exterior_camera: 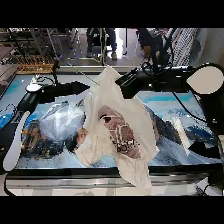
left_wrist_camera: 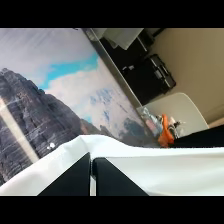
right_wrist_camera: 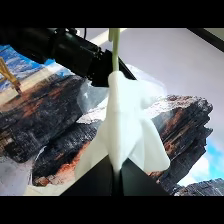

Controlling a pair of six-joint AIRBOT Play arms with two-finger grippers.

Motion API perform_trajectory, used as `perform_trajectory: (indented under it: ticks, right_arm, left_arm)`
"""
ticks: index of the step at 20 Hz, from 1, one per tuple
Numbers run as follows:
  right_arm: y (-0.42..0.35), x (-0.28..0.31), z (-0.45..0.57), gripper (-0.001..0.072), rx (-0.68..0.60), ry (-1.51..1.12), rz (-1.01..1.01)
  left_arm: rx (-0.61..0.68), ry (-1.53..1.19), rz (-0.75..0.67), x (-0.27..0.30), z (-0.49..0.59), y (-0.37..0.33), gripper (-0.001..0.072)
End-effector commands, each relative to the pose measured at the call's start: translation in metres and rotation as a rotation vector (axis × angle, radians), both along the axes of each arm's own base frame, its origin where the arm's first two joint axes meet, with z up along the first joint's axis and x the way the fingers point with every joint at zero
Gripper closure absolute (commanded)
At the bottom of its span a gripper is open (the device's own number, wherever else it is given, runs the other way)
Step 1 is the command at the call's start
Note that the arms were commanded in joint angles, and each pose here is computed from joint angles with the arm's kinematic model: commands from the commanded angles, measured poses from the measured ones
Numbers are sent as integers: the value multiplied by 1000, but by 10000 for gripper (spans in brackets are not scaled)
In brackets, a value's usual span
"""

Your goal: Fold the clothes and pants, and hang the long-sleeved shirts on hangers.

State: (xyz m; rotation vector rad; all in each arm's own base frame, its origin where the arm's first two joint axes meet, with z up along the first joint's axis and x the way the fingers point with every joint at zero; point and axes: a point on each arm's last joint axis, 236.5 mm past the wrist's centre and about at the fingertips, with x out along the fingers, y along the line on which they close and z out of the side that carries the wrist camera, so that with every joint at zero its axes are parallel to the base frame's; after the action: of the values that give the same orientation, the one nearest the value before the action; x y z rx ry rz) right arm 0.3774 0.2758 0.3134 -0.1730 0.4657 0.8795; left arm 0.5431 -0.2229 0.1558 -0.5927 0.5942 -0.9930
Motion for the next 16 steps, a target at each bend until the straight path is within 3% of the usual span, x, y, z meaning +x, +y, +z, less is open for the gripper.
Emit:
perform_trajectory:
  ticks: [1, 9, 16]
  right_arm:
    - [1, -5, 5, 691, 13, -2, 8]
    - [-2, -20, -10, 691, -42, 59, 46]
    - [-29, -4, -27, 692, -173, 35, -38]
  left_arm:
    - [27, -64, 14, 6, 2, 2, 692]
    - [-118, -102, 205, 43, 37, 54, 696]
    - [-138, -74, 203, 41, 38, 72, 696]
